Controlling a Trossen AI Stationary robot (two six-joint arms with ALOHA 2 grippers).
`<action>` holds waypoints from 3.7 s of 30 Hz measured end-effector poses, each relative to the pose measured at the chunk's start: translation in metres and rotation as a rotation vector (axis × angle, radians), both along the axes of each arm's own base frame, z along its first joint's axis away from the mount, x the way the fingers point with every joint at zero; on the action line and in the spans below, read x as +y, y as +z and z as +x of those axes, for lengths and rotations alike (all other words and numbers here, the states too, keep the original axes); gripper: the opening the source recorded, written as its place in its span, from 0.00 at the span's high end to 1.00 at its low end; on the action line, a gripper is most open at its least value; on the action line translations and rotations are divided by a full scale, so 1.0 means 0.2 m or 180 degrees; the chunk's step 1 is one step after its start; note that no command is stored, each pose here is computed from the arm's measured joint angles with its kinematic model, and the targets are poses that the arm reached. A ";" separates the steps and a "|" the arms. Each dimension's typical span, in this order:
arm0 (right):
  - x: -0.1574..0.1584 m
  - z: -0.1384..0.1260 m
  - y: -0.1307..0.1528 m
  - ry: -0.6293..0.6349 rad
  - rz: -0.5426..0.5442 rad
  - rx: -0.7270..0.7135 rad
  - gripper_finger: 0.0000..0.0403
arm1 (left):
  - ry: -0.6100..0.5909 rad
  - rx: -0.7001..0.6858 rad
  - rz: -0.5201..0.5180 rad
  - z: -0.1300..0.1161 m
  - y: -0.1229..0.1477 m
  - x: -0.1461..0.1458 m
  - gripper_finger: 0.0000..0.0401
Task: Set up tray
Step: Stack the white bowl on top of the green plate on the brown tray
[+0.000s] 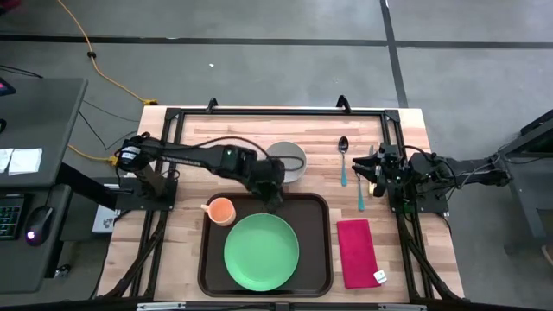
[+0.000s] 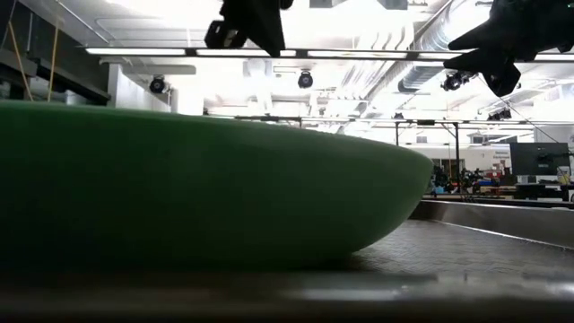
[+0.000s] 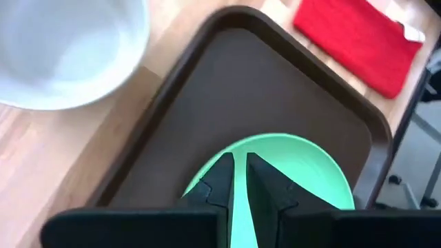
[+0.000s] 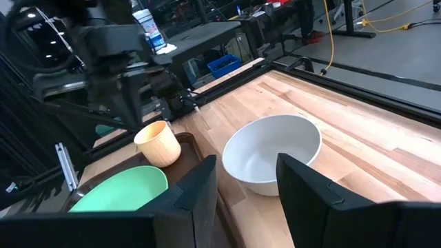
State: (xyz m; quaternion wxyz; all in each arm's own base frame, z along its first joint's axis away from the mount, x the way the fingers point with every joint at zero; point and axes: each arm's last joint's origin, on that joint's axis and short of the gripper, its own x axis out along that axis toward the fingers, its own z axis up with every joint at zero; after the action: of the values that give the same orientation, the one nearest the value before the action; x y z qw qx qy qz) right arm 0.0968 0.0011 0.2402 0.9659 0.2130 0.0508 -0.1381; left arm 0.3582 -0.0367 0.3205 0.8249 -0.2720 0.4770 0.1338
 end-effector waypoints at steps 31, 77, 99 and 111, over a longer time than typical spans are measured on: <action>0.00 0.00 0.00 0.0001 -0.0010 0.0004 0.68 | 0.0200 -0.0037 0.0149 -0.01 0.00 0.45 0.83; 0.00 0.00 0.00 -0.0001 -0.0001 -0.0008 0.68 | -0.0165 0.0024 0.0711 -0.05 0.00 0.69 0.59; 0.00 0.00 0.00 -0.0017 -0.0010 -0.0006 0.68 | 0.0136 0.0354 0.0355 -0.04 -0.11 0.76 0.42; 0.00 0.00 0.00 -0.0027 -0.0012 -0.0007 0.68 | 0.0571 0.0668 -0.0163 -0.01 -0.30 0.88 0.42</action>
State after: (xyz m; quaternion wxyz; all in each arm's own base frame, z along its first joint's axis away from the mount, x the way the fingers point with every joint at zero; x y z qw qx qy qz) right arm 0.0968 0.0008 0.2404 0.9657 0.2116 0.0486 -0.1421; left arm 0.3571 0.1392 0.2613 0.7480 -0.3190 0.5378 0.2224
